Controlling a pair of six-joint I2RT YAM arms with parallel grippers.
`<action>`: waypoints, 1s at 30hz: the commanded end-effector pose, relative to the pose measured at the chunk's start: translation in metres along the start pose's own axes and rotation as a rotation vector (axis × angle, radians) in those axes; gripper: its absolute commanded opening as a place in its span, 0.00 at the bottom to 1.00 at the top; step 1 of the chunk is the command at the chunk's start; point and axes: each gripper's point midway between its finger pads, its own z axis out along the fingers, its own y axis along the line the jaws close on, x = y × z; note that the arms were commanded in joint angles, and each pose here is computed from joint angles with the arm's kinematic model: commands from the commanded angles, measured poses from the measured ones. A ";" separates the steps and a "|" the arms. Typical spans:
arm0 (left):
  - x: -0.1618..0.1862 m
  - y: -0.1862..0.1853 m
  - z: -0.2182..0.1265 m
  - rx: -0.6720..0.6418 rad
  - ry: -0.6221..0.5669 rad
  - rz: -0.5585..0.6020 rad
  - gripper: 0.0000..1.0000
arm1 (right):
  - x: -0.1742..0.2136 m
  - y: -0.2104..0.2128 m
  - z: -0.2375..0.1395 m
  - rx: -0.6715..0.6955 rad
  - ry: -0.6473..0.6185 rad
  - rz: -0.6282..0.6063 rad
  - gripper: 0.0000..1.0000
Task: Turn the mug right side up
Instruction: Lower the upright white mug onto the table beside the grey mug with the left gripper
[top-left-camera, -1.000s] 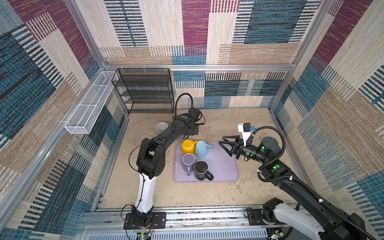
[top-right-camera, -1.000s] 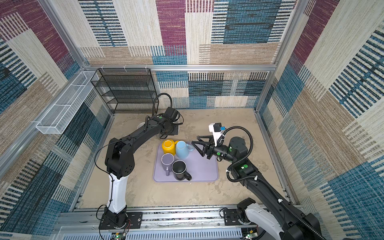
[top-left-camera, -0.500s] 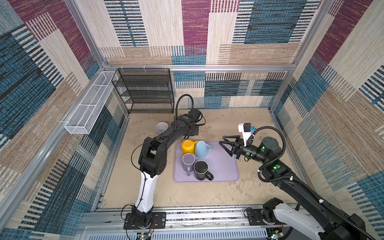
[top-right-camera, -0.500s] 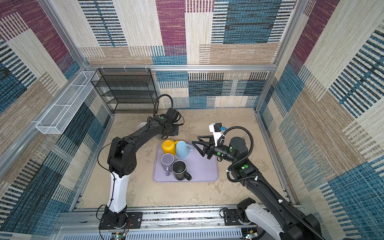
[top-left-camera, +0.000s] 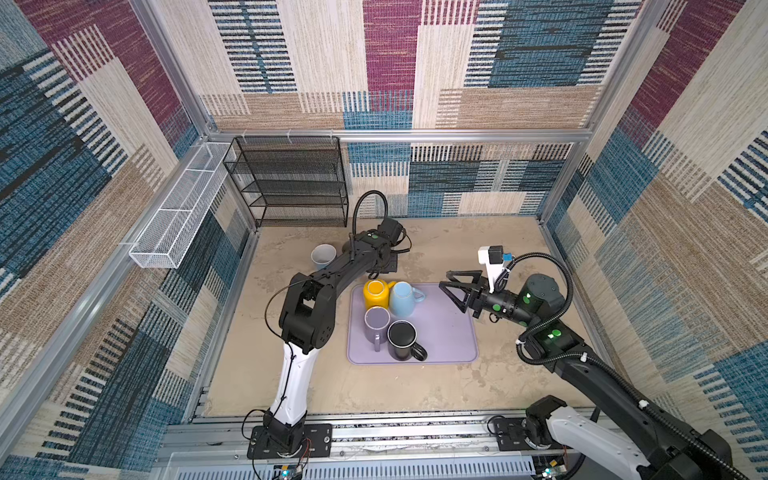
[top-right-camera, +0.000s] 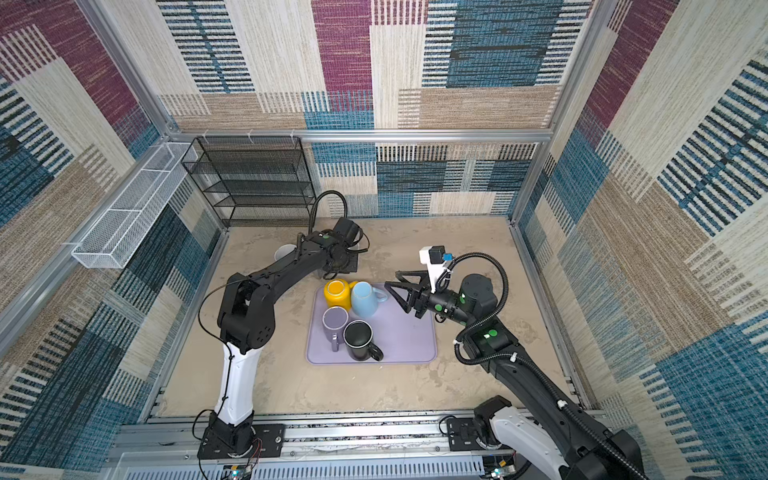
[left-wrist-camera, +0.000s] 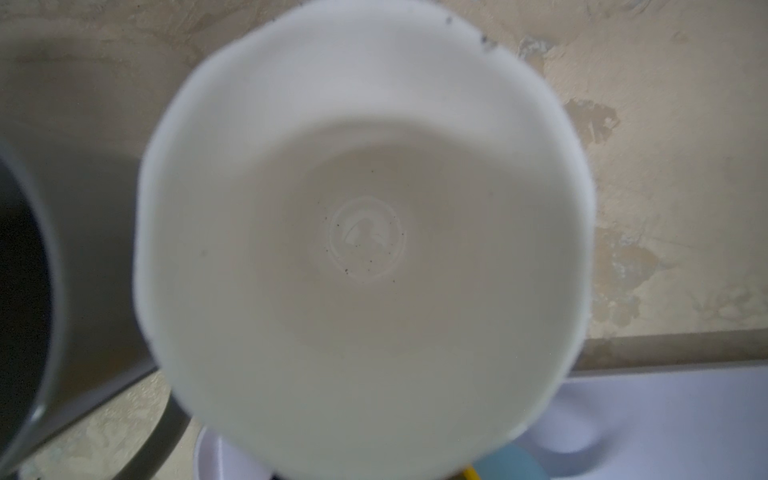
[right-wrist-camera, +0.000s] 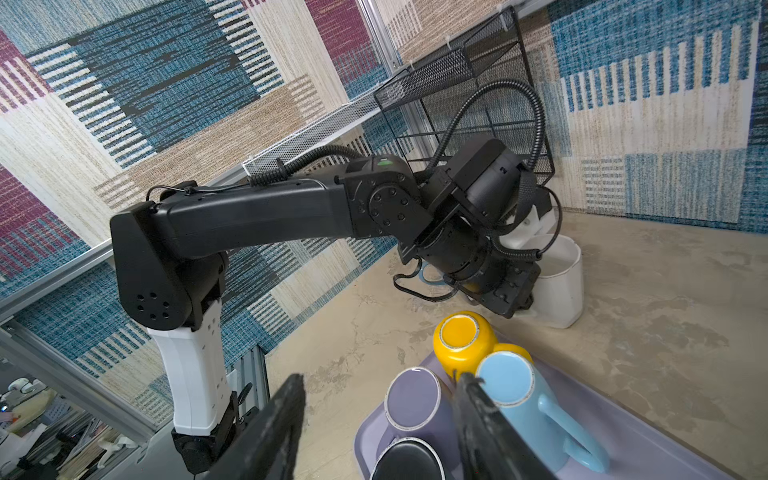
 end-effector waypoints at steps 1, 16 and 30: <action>-0.011 -0.001 -0.002 -0.003 -0.041 -0.036 0.00 | -0.003 0.000 -0.001 0.005 -0.011 -0.010 0.60; -0.007 -0.001 0.002 -0.003 -0.029 -0.044 0.00 | -0.003 0.001 -0.002 0.006 -0.006 -0.012 0.60; -0.007 0.000 0.002 -0.007 -0.031 -0.044 0.04 | -0.005 0.001 0.000 0.003 -0.002 -0.015 0.61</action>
